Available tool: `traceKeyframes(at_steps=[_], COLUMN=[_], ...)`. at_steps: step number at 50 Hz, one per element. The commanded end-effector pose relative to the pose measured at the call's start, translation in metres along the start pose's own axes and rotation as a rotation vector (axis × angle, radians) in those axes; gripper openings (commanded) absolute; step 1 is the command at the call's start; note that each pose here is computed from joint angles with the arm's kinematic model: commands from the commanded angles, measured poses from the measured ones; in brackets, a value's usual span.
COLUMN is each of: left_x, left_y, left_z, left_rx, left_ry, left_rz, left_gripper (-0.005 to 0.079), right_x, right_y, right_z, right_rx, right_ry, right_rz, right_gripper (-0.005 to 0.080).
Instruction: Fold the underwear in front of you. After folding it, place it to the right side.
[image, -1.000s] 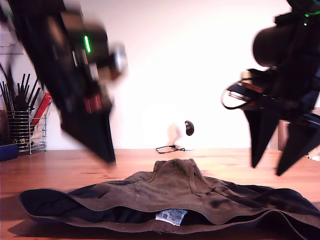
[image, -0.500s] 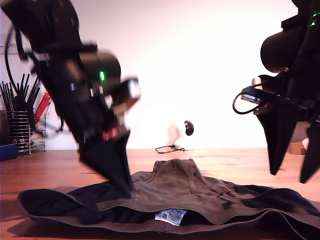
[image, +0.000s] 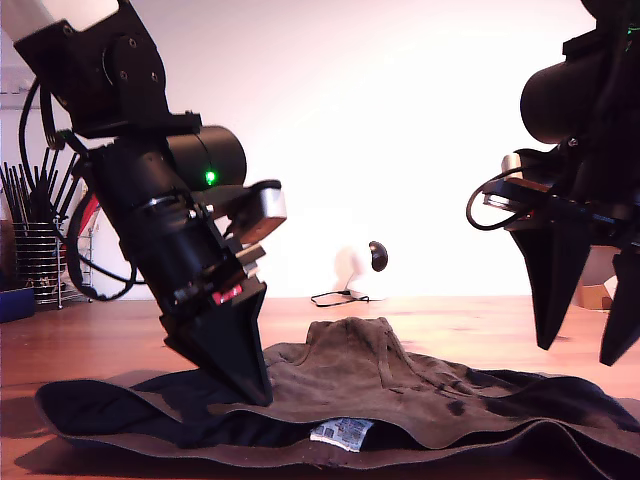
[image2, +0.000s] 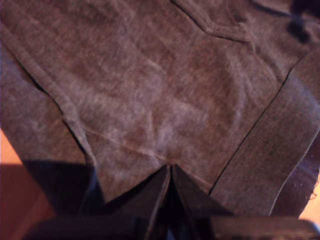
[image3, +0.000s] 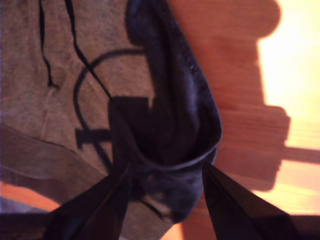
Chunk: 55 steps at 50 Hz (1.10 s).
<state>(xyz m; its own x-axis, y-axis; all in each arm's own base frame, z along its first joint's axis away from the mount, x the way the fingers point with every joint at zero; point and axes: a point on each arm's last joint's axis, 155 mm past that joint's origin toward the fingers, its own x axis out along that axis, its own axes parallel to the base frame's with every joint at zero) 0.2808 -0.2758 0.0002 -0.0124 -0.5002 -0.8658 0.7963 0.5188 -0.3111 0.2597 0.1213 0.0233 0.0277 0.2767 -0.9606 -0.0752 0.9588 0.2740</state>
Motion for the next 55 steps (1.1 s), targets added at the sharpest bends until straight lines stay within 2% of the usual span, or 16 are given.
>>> traceKeyframes(at_steps=[1,6,17,35,43,46,55], left_x=[0.01,0.01,0.012,0.015,0.015,0.015,0.015], left_y=[0.002,0.003,0.002,0.001,0.0,0.0,0.0], left_z=[-0.007,-0.005,-0.004,-0.007,-0.006,-0.006,-0.006], left_rx=[-0.013,-0.01,-0.025,-0.032,-0.033,-0.036,-0.036], left_ry=[0.026,0.018,0.014,0.022,0.021,0.021,0.021], left_rz=[-0.006,-0.003,-0.01,-0.025,-0.032,-0.032,-0.032], left_gripper=[-0.0021,-0.0021,-0.0021,-0.0021,-0.0021,-0.0021,-0.0021], right_x=[0.013,0.017,0.029,0.042,0.042,0.042,0.043], right_y=[-0.012,-0.016,-0.002,-0.008,-0.005,-0.003,0.003], right_z=[-0.018,-0.024,-0.03,-0.041,-0.036,-0.035,-0.03], right_rx=[0.036,0.05,0.07,0.071,0.058,0.052,0.051], right_ry=[0.058,0.07,0.066,0.073,0.052,0.05,0.029], right_rz=[-0.013,-0.008,0.092,0.084,0.095,0.1,0.11], right_gripper=[0.0409,0.0409,0.0409,0.0408,0.0399,0.036,0.0167])
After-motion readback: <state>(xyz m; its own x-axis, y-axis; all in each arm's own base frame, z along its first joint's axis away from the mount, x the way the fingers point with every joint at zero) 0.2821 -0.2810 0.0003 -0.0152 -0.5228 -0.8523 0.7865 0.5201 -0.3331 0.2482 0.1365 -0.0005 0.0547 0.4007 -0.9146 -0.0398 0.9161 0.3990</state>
